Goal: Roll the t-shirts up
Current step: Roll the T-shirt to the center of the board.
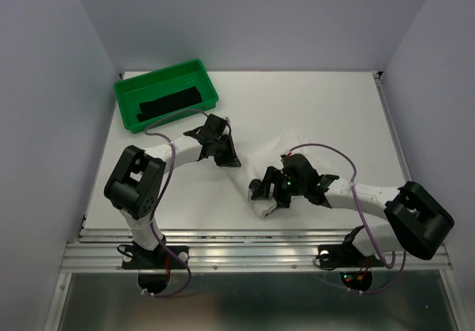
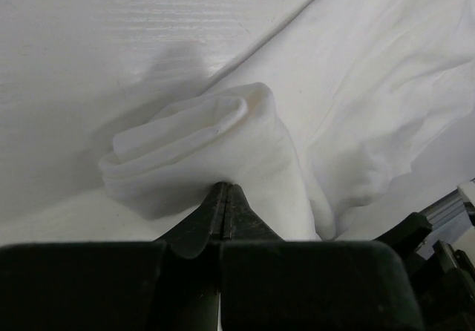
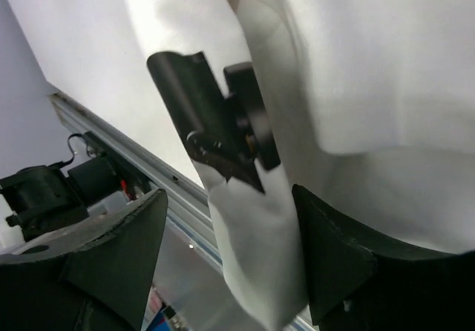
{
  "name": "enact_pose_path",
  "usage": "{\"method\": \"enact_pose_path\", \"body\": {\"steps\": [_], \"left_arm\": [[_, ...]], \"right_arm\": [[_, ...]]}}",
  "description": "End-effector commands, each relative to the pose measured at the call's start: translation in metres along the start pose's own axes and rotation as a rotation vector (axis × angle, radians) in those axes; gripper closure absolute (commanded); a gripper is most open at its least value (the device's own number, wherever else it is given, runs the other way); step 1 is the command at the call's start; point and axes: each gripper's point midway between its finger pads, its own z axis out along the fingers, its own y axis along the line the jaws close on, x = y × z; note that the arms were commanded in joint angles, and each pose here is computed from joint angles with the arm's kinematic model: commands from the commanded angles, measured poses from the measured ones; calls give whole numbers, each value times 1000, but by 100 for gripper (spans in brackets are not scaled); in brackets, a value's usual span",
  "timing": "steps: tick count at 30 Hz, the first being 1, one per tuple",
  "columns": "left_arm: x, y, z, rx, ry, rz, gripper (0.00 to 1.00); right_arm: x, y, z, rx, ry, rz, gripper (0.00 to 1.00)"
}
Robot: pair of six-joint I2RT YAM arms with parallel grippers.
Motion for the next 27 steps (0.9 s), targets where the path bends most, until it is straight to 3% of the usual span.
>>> {"method": "enact_pose_path", "body": {"steps": [1, 8, 11, 12, 15, 19, 27], "left_arm": [[-14, -25, -4, 66, -30, 65, 100], [-11, -32, 0, 84, -12, 80, 100], [-9, -31, 1, 83, -4, 78, 100], [-9, -32, 2, 87, -3, 80, 100], [-7, -32, 5, 88, 8, 81, 100], [-6, -30, 9, 84, 18, 80, 100], [1, -22, 22, 66, 53, 85, 100]], "right_arm": [[-13, -10, -24, 128, -75, -92, 27], [-37, -19, -74, 325, -216, -174, 27], [-48, 6, -85, 296, -275, -235, 43], [-47, 12, -85, 281, -267, -261, 59], [-35, 34, -72, 251, -225, -337, 74], [-21, 34, -47, 275, -154, -394, 77], [-21, -51, -30, 534, -169, -348, 78]]}}
